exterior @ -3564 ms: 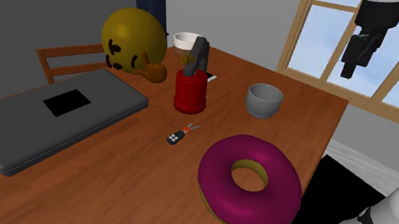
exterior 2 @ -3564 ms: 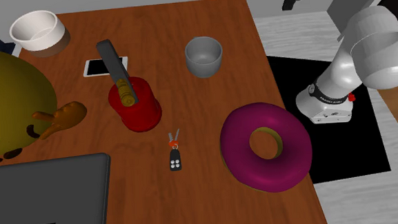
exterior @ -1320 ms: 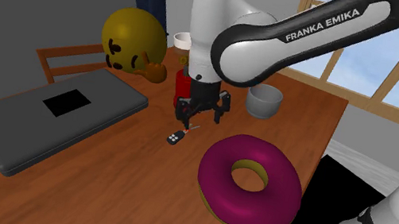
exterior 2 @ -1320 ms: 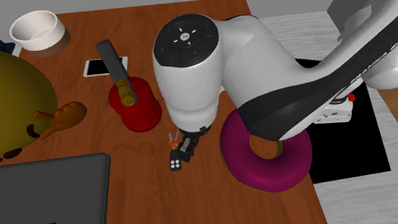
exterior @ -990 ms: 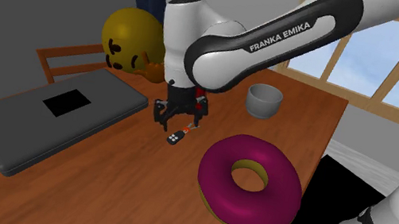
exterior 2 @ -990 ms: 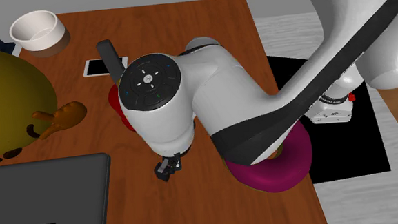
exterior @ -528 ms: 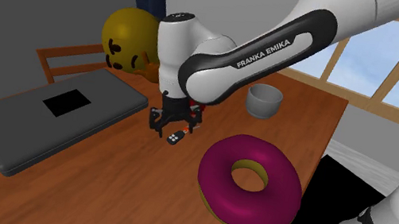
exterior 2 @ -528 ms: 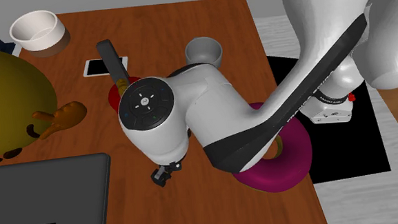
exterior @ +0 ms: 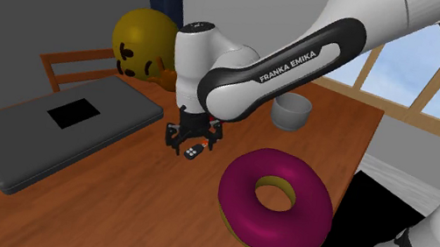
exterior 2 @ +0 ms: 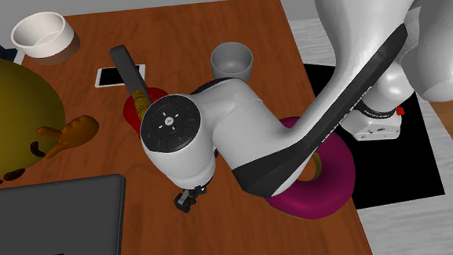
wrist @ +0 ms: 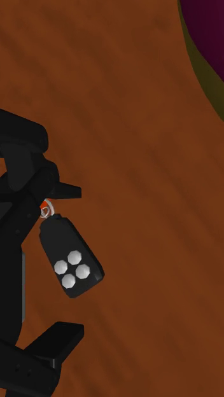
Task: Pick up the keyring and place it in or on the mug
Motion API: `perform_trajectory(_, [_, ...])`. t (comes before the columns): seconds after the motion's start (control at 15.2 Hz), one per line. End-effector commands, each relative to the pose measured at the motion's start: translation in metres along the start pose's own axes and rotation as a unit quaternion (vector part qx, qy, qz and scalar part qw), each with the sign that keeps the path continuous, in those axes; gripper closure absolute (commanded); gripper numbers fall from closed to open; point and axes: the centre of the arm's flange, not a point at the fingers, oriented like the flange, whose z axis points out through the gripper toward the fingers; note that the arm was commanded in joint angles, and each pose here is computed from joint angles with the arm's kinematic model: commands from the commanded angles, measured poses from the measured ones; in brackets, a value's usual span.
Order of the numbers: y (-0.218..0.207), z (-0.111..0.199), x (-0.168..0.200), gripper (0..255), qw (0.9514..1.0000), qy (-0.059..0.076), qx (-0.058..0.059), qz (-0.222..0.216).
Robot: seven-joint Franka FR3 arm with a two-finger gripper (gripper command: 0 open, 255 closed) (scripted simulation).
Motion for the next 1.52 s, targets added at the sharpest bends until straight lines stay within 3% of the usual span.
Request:
perform_trajectory(0.0, [0.0, 0.0, 0.0, 0, 1.0, 0.0, 0.0, 0.0])
perform_trajectory(0.07, [0.0, 0.0, 0.0, 255, 1.0, 0.0, 0.0, 0.0])
perform_trajectory(0.66, [0.0, 0.0, 0.0, 255, 1.0, 0.0, 0.0, 0.0])
perform_trajectory(1.45, [-0.001, -0.063, 0.001, 255, 1.0, 0.0, 0.0, 0.0])
